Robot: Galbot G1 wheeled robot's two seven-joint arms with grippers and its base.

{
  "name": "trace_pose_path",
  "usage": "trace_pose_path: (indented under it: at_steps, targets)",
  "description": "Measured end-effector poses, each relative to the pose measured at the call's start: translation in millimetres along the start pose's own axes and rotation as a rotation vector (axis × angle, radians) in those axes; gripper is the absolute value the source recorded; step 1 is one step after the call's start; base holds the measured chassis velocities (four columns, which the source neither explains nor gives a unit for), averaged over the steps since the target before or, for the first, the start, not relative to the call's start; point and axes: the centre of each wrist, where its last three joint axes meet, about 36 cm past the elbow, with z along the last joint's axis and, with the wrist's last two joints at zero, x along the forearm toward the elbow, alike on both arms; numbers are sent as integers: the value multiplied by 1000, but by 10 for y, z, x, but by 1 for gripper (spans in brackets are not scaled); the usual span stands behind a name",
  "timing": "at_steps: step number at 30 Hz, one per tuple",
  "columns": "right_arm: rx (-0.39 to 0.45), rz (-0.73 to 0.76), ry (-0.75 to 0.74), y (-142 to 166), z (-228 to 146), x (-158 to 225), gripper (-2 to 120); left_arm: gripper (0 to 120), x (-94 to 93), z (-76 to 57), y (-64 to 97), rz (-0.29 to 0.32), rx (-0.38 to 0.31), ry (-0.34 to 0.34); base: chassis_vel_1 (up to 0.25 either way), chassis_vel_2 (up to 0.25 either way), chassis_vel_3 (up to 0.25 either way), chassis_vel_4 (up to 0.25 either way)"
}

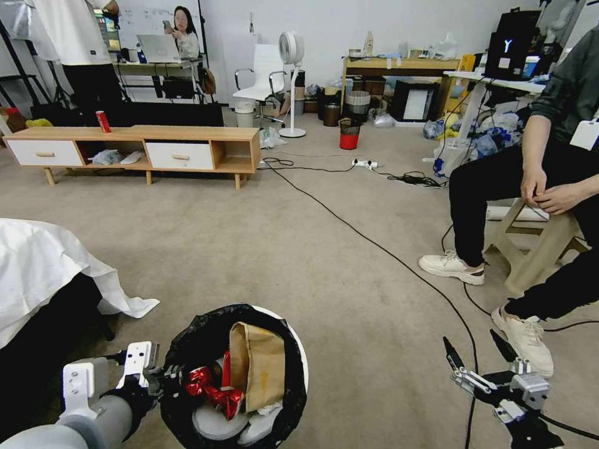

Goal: Pick up the trash bin and place the garbage on the floor into it.

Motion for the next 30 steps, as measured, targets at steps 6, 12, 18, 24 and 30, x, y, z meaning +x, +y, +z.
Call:
trace_pose_path:
  at_steps: [6,12,18,24,30]
  targets:
    - [0,-1,2,1,-1,9,100,1,6,-4,-3,1,-1,-2,0,0,0,0]
    - [1,-4,1,6,-14,15,100,1,9,-4,-2,1,0,-3,0,0,0,0]
    - [4,-6,-2,3,-38,16,100,1,13,-7,-6,2,1,-6,0,0,0,0]
    - [2,-10,-3,-3,-42,16,100,1,16,-9,-12,4,-1,-7,0,0,0,0]
    - [1,-10,-3,-4,-44,15,100,1,18,-10,-14,5,-1,-7,0,0,0,0]
